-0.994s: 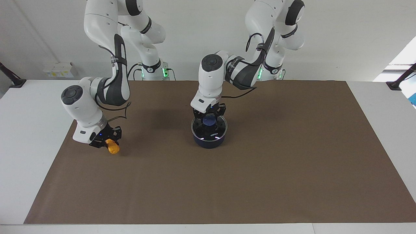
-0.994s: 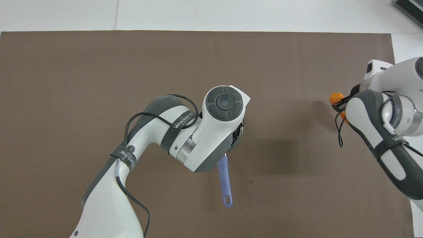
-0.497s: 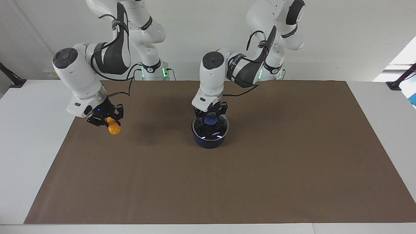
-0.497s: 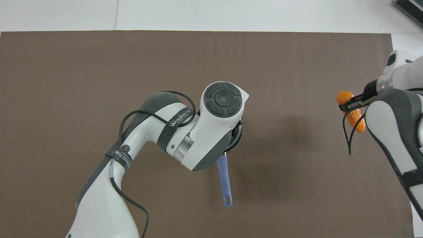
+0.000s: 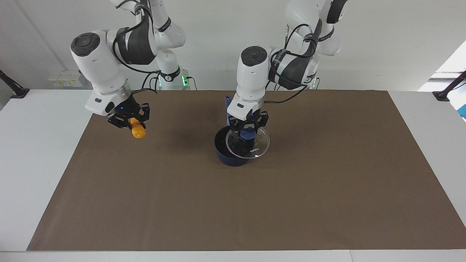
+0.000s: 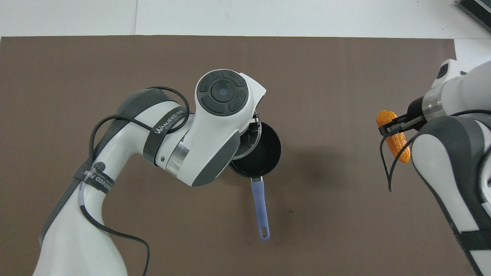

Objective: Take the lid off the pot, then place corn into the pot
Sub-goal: 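Lift the lid off with the left gripper while the right gripper carries corn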

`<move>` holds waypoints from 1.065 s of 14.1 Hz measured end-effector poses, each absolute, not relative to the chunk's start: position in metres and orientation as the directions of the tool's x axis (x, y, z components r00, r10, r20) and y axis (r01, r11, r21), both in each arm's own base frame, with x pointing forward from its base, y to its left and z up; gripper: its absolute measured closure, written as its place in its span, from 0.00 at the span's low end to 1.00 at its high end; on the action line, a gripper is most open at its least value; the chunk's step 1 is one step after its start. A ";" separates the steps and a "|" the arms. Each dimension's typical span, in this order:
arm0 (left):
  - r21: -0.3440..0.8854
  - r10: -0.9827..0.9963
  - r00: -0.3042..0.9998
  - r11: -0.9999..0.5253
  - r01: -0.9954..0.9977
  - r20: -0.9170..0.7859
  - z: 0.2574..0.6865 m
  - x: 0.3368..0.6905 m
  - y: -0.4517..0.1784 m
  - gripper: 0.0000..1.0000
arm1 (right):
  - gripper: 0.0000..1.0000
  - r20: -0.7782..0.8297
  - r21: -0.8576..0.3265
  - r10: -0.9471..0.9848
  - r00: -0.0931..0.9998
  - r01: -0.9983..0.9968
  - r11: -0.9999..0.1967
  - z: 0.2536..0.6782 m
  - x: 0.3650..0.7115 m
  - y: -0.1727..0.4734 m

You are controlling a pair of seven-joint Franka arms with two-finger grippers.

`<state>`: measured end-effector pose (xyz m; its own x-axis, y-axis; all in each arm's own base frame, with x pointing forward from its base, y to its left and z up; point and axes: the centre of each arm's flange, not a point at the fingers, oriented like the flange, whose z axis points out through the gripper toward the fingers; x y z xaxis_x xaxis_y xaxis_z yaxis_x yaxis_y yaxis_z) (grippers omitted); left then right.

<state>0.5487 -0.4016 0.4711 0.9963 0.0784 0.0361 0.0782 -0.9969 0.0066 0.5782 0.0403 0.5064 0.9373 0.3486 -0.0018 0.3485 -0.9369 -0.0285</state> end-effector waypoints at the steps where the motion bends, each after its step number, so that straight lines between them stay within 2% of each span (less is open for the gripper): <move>1: 0.002 0.064 0.997 -0.998 0.064 0.033 0.469 0.560 -0.385 0.34 | 0.60 -0.005 -0.028 0.340 0.940 0.340 -0.940 0.504 0.578 0.057; 5: -0.020 0.012 1.000 -1.000 0.012 0.005 0.456 0.591 -0.326 0.34 | 0.60 0.008 -0.023 0.275 0.962 0.275 -0.961 0.485 0.575 0.148; 10: -0.028 -0.053 0.998 -0.998 -0.054 -0.019 0.438 0.613 -0.268 0.34 | 0.60 0.031 -0.022 0.225 0.974 0.226 -0.974 0.460 0.565 0.277; 15: -0.015 -0.131 0.991 -0.991 -0.131 0.011 0.409 0.612 -0.202 0.34 | 0.60 0.040 -0.023 0.182 0.982 0.183 -0.983 0.430 0.575 0.331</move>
<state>0.6123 -0.2018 0.4093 0.9913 -0.1312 0.0111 -0.1310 -0.9913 -0.0151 0.5755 0.3314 0.4304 0.9824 0.1823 0.0405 0.1833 -0.9828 -0.0230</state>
